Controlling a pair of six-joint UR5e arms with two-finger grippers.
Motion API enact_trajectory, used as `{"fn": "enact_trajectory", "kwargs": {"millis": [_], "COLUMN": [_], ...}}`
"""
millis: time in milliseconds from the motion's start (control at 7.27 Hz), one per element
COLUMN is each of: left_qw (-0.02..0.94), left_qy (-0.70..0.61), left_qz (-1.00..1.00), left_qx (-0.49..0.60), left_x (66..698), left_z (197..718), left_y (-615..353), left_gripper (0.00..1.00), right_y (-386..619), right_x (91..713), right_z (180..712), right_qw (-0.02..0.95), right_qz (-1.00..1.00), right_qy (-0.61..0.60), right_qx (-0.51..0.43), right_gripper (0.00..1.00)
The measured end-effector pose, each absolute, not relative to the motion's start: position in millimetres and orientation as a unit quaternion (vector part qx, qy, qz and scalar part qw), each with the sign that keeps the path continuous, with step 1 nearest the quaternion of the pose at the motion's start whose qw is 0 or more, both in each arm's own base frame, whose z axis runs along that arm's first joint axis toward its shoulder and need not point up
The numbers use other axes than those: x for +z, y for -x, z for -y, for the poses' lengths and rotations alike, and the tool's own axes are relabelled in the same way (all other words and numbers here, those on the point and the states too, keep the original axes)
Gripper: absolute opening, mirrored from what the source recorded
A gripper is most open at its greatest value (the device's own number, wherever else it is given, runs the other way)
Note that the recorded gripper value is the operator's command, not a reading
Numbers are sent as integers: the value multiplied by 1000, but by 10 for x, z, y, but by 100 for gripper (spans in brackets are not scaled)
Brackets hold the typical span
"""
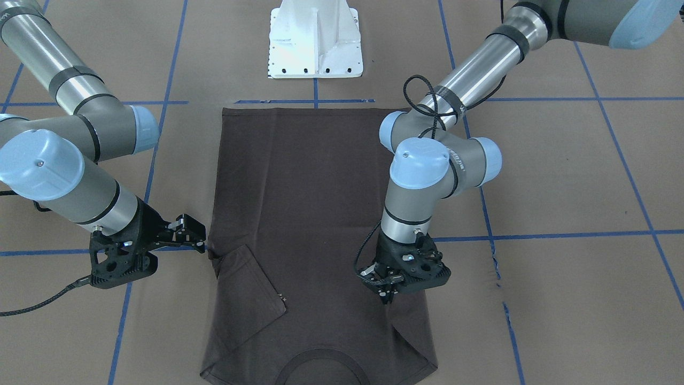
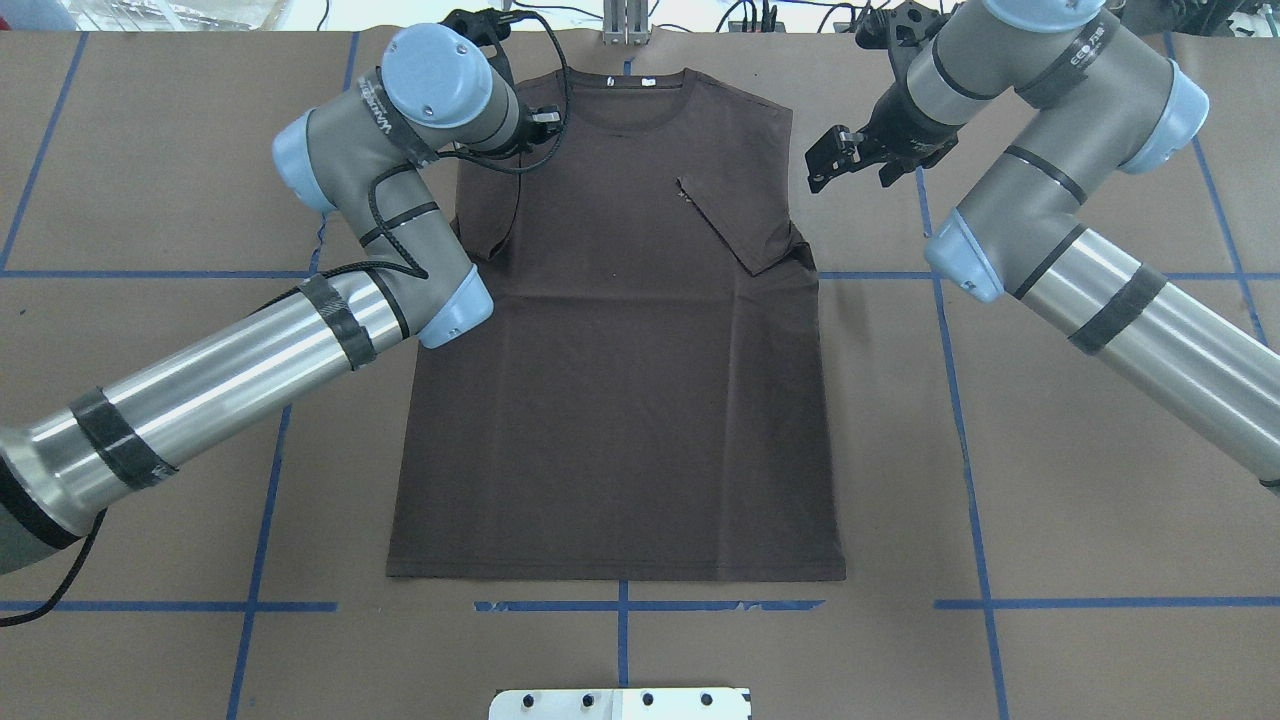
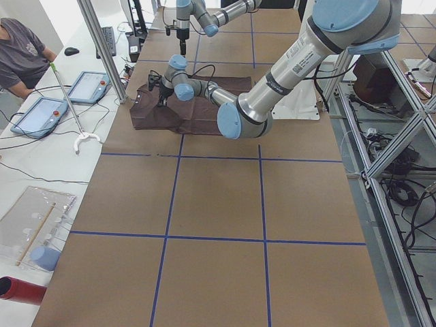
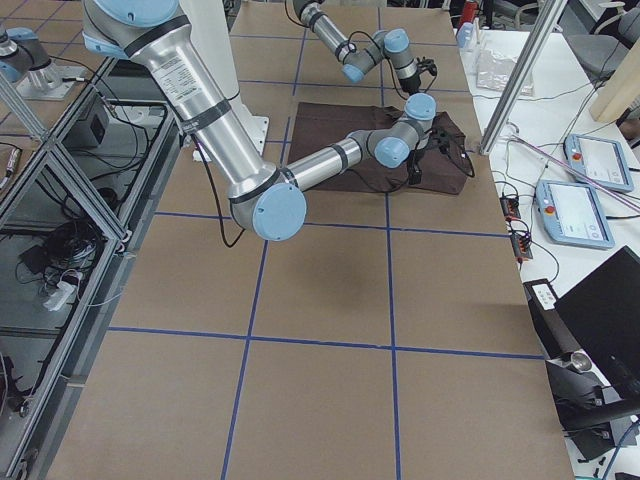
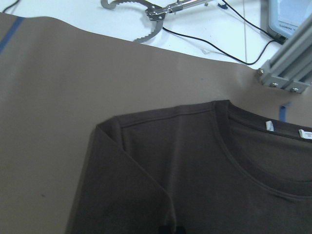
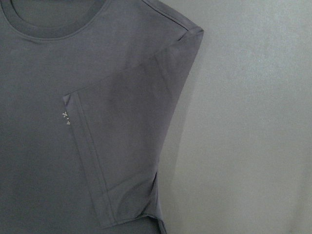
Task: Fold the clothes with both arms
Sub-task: 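Grasp the sleeve nearest the left gripper and fold it onto the body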
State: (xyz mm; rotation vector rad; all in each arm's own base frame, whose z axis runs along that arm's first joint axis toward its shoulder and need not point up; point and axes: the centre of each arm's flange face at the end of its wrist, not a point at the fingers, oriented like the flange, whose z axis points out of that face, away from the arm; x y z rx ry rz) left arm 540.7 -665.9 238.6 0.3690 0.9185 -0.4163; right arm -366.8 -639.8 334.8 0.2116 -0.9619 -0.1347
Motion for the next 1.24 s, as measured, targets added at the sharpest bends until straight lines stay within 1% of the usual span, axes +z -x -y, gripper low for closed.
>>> {"fn": "enact_trajectory", "kwargs": {"millis": [137,275,412,550,962,1100,1237], "left_qw": [857,855,854,854,848,849,852], "left_qy": [-173,-173,-173,-175,-184,-173,-155], "left_qz": [-443,-447,-450,-451,-468,-478,-487], "left_qx": [-197,-196,-194,-191,-169,-145,-118], "left_x": [2395,2395,2390,2385,2304,2312,2405], "left_z": [6617,6596,6583,6578,6542,6456,6296], "left_y": [-5525,-5576,-5602,-5610,-5574,-5514,-5403], "left_gripper": [0,37,88,100,100,100,100], "right_y": [3671,3681,3688,3691,3713,3805,3958], "right_x": [3361,3370,3381,3400,3441,3477,3498], "right_z": [6394,6391,6390,6385,6334,6188,5883], "right_qw": [880,880,882,882,883,883,883], "right_qz": [460,458,456,455,455,457,461], "right_qy": [-102,-103,-104,-104,-100,-89,-75], "right_qx": [-64,-64,-63,-63,-61,-54,-38], "right_gripper": [100,100,100,100,100,100,100]}}
